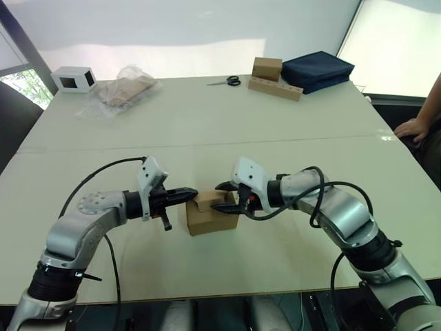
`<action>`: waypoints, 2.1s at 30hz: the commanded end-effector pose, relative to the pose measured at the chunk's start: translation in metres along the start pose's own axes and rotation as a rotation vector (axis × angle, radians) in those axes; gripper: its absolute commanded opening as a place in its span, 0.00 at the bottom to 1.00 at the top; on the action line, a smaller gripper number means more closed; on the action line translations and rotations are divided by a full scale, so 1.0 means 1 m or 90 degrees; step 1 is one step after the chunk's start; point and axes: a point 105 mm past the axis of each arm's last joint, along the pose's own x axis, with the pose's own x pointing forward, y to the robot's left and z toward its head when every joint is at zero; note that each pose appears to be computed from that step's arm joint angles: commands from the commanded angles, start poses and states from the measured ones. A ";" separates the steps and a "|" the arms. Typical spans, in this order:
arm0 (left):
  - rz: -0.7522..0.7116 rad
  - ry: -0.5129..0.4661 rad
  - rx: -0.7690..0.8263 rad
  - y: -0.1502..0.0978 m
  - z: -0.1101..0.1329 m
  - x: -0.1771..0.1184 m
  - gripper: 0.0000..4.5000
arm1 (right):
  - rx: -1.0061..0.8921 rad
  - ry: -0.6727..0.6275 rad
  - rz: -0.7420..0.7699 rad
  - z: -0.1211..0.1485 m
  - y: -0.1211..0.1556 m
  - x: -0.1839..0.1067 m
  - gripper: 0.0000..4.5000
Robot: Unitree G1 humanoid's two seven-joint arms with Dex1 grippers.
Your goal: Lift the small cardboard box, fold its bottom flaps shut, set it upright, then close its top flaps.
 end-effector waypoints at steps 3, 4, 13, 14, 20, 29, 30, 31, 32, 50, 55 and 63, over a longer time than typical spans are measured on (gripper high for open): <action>0.005 -0.020 0.011 0.001 0.008 -0.001 0.00 | -0.042 0.012 -0.026 0.003 -0.007 0.000 0.54; 0.006 -0.023 0.009 0.002 0.008 -0.001 0.00 | -0.047 0.014 -0.028 0.003 -0.007 0.000 0.54; 0.007 -0.038 -0.001 0.003 0.011 0.000 0.00 | -0.080 0.016 -0.037 0.002 -0.009 0.000 0.54; 0.006 -0.040 -0.003 0.002 0.012 0.000 0.00 | -0.085 0.016 -0.035 0.002 -0.008 0.000 0.54; 0.008 -0.043 -0.004 0.002 0.013 0.001 0.00 | -0.113 0.020 -0.028 0.000 -0.005 0.000 0.54; 0.015 -0.045 -0.004 0.004 0.015 0.001 0.00 | -0.104 0.019 -0.033 -0.003 -0.002 0.005 0.54; 0.015 -0.044 -0.003 0.004 0.015 0.002 0.00 | -0.097 0.016 -0.031 -0.003 -0.002 0.005 0.54; 0.013 -0.038 0.000 0.003 0.014 0.002 0.00 | -0.091 0.012 -0.028 -0.002 -0.001 0.005 0.54; 0.011 -0.032 0.004 0.003 0.012 0.002 0.00 | -0.083 0.007 -0.026 -0.001 0.000 0.005 0.54; -0.007 0.022 0.051 -0.005 -0.005 0.011 0.00 | -0.004 -0.040 0.043 0.007 0.015 -0.002 0.54; -0.013 0.021 0.053 -0.006 -0.005 0.011 0.00 | 0.008 -0.041 0.046 0.006 0.016 -0.003 0.54; -0.043 -0.025 0.048 -0.017 0.019 0.002 0.00 | 0.036 -0.083 0.034 0.014 0.014 -0.006 0.54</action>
